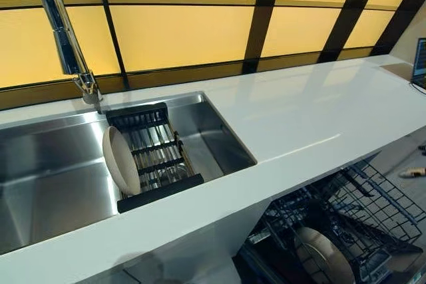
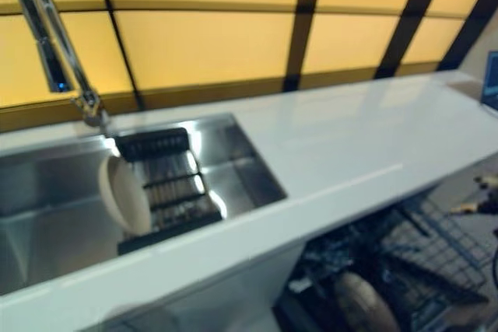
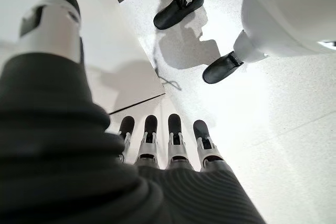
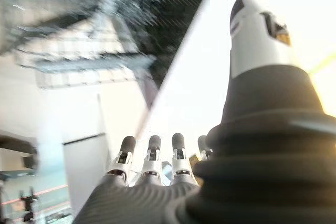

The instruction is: Take plates into dishwasher

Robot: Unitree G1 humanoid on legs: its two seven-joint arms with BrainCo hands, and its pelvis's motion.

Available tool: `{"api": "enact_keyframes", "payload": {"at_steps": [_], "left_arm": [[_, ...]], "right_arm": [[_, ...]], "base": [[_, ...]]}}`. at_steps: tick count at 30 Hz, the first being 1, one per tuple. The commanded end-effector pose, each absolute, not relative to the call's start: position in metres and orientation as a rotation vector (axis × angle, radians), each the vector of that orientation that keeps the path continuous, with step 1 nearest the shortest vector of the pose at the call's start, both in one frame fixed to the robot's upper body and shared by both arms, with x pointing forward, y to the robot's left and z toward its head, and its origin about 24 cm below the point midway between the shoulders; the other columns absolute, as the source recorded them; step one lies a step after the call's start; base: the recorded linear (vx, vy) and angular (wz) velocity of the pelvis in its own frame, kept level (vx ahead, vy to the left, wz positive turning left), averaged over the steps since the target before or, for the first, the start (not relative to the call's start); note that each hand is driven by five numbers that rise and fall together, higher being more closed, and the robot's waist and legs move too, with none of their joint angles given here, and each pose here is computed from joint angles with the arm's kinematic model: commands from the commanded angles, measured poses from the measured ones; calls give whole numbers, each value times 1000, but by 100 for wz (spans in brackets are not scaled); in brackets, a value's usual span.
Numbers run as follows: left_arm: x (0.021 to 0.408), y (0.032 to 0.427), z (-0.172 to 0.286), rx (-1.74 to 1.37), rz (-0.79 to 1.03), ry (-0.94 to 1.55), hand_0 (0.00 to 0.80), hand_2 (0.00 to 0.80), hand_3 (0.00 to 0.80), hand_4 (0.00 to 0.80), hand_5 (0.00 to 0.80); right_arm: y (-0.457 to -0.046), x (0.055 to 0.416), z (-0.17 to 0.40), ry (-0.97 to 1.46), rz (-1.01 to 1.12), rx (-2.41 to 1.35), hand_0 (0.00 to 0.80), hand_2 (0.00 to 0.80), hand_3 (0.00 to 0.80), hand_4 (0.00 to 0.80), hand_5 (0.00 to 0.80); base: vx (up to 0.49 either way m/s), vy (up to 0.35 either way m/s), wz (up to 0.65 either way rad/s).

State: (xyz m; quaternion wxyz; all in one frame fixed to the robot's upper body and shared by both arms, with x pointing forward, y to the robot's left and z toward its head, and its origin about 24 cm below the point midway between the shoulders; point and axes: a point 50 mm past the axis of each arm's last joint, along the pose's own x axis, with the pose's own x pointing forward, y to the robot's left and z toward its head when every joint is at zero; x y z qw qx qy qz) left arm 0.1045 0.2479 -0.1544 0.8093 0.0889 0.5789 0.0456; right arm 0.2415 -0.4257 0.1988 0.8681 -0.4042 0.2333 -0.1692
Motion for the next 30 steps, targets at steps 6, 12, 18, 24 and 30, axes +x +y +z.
{"api": "enact_keyframes", "payload": {"at_steps": [6,12,18,24,30], "left_arm": [[111,268,-147,253,118,1219,0,0,0,0,0],[109,269,-147,260,112,1223,0,0,0,0,0],[109,269,-147,262,97,1230,0,0,0,0,0],[109,265,-149,260,85,1235,0,0,0,0,0],[110,261,-150,253,93,1228,0,0,0,0,0]], "right_arm": [[-423,262,267,272,-525,-892,0,0,0,0,0],[-419,269,297,203,-587,-941,0,0,0,0,0],[-394,286,328,57,-546,-975,0,0,0,0,0],[-349,307,341,-67,-424,-1180,0,0,0,0,0],[-307,324,342,-179,-256,-1363,0,0,0,0,0]], "base": [[14,16,11],[10,7,4],[5,4,4],[34,-5,6],[15,-4,8]]}}
